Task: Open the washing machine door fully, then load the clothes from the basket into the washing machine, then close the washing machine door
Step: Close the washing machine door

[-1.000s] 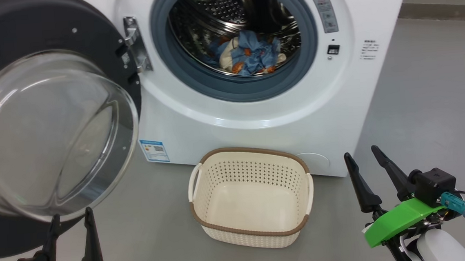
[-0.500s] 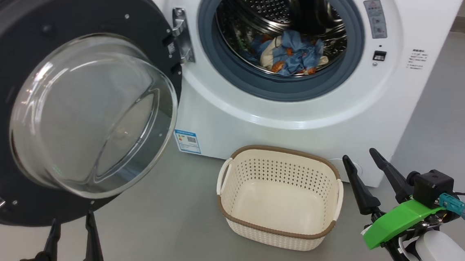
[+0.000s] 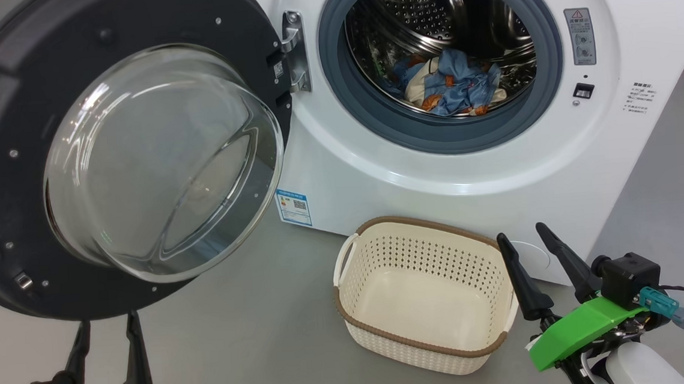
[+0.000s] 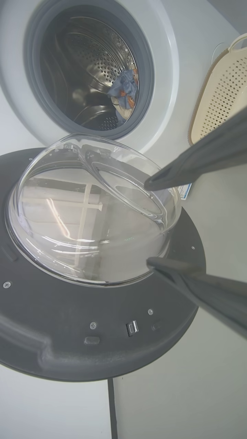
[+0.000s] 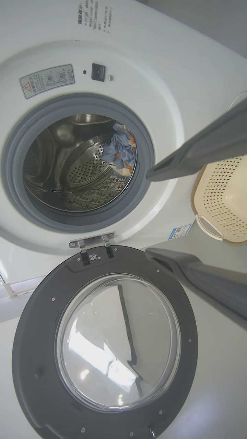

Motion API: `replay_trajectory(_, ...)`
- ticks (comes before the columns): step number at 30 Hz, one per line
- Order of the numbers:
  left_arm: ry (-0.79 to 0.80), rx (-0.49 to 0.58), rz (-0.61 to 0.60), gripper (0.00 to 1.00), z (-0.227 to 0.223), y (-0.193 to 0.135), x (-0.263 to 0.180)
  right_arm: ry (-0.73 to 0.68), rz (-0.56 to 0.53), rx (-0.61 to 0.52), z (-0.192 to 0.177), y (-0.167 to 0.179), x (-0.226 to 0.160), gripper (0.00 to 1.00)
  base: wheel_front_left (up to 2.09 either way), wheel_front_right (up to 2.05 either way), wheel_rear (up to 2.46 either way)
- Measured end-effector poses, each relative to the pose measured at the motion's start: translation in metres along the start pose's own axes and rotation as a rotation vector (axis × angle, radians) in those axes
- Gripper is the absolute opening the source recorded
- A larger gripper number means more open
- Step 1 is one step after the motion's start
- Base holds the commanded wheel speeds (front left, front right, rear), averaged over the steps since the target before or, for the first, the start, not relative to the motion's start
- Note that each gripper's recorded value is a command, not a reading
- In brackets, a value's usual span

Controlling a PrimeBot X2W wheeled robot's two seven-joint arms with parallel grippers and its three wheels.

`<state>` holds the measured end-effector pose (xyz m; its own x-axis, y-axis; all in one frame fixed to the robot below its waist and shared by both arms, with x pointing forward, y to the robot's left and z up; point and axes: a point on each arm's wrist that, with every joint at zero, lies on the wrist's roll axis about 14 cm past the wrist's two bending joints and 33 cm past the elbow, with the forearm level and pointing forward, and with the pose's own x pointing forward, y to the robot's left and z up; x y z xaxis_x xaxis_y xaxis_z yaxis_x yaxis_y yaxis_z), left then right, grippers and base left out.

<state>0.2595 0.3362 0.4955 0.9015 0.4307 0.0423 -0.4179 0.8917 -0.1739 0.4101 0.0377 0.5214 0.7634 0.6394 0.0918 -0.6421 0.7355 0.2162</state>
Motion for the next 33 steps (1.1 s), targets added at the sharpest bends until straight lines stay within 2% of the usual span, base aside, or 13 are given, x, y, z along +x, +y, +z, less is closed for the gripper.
replay_trajectory(18, 0.0, -0.001, -0.005, 1.0, 0.0, -0.002, 0.001, 0.001, -0.001, 0.0, 0.0, 0.0, -0.001, 1.0, 0.0, 0.0, 0.0)
replay_trajectory(19, 0.0, -0.001, -0.005, 0.96, 0.0, -0.002, 0.001, 0.001, -0.001, 0.0, 0.0, 0.0, -0.001, 1.0, 0.0, 0.0, 0.0)
replay_trajectory(20, 0.0, -0.001, -0.005, 0.82, 0.0, -0.002, 0.001, 0.001, -0.001, 0.0, 0.0, 0.0, -0.001, 1.0, 0.0, 0.0, 0.0)
replay_trajectory(21, 0.0, 0.0, -0.004, 0.48, 0.0, -0.001, 0.001, 0.001, -0.001, 0.0, 0.0, 0.0, -0.001, 1.0, 0.0, 0.0, 0.0)
replay_trajectory(23, 0.001, -0.001, -0.004, 0.0, 0.0, -0.001, 0.001, 0.001, -0.002, 0.001, 0.0, -0.001, -0.001, 1.0, 0.0, 0.0, 0.0)
replay_trajectory(28, -0.006, 0.0, -0.007, 0.0, 0.002, -0.002, 0.002, -0.001, -0.003, 0.001, 0.0, -0.001, -0.001, 1.0, 0.0, 0.0, 0.0)
replay_trajectory(33, -0.068, -0.021, -0.014, 0.0, 0.023, 0.0, 0.008, -0.004, -0.01, 0.005, 0.002, -0.003, -0.003, 1.0, 0.0, 0.0, 0.0)
